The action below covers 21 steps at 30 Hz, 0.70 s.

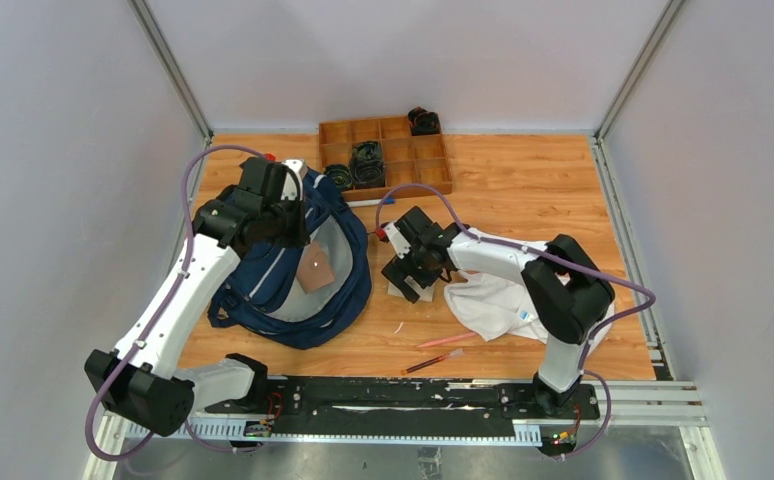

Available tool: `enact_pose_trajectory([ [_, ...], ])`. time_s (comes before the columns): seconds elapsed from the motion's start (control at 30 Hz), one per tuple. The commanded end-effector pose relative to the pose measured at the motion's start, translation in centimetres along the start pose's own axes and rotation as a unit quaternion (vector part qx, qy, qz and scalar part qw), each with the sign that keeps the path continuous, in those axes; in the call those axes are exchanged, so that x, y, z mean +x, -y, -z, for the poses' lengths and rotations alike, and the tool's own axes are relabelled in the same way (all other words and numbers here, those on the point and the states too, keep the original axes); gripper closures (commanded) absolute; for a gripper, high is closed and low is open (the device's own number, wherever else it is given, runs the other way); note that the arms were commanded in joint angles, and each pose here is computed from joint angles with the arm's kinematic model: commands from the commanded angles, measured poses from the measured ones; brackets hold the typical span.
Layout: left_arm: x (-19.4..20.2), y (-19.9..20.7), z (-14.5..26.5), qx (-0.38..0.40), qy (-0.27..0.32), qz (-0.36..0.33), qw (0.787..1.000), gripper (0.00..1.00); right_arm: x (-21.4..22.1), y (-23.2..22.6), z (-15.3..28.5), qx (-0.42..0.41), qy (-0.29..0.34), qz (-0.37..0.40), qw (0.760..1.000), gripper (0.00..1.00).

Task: Pack the student bag
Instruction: Pick up the personal item from the center of the board.

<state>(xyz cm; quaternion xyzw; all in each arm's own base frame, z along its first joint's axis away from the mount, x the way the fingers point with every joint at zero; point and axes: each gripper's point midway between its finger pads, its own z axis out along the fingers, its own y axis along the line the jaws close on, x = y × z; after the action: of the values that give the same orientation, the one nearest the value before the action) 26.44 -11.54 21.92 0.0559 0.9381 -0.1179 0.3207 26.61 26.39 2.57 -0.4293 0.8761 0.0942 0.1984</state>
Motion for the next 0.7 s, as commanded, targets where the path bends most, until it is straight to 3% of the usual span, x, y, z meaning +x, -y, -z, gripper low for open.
enact_pose_trajectory([
  [0.0, -0.6, 0.2, 0.2, 0.012, 0.015, 0.007, 1.000, 1.00, 1.9, -0.3, -1.2, 0.001, -0.049, 0.024, 0.998, 0.00],
  [0.27, -0.8, 0.5, 0.1, 0.020, 0.020, 0.010, 1.000, 1.00, 2.6, -4.8, 0.8, -0.119, -0.061, 0.015, 0.991, 0.00],
  [0.47, -0.6, 0.6, -0.3, 0.025, 0.018, 0.014, 0.999, 1.00, 3.3, -5.3, 0.9, -0.114, -0.077, 0.008, 0.990, 0.00],
  [0.67, -0.6, 0.6, -0.2, 0.025, 0.021, 0.013, 0.999, 1.00, 4.6, -6.2, 0.8, -0.073, -0.102, 0.061, 0.990, 0.00],
])
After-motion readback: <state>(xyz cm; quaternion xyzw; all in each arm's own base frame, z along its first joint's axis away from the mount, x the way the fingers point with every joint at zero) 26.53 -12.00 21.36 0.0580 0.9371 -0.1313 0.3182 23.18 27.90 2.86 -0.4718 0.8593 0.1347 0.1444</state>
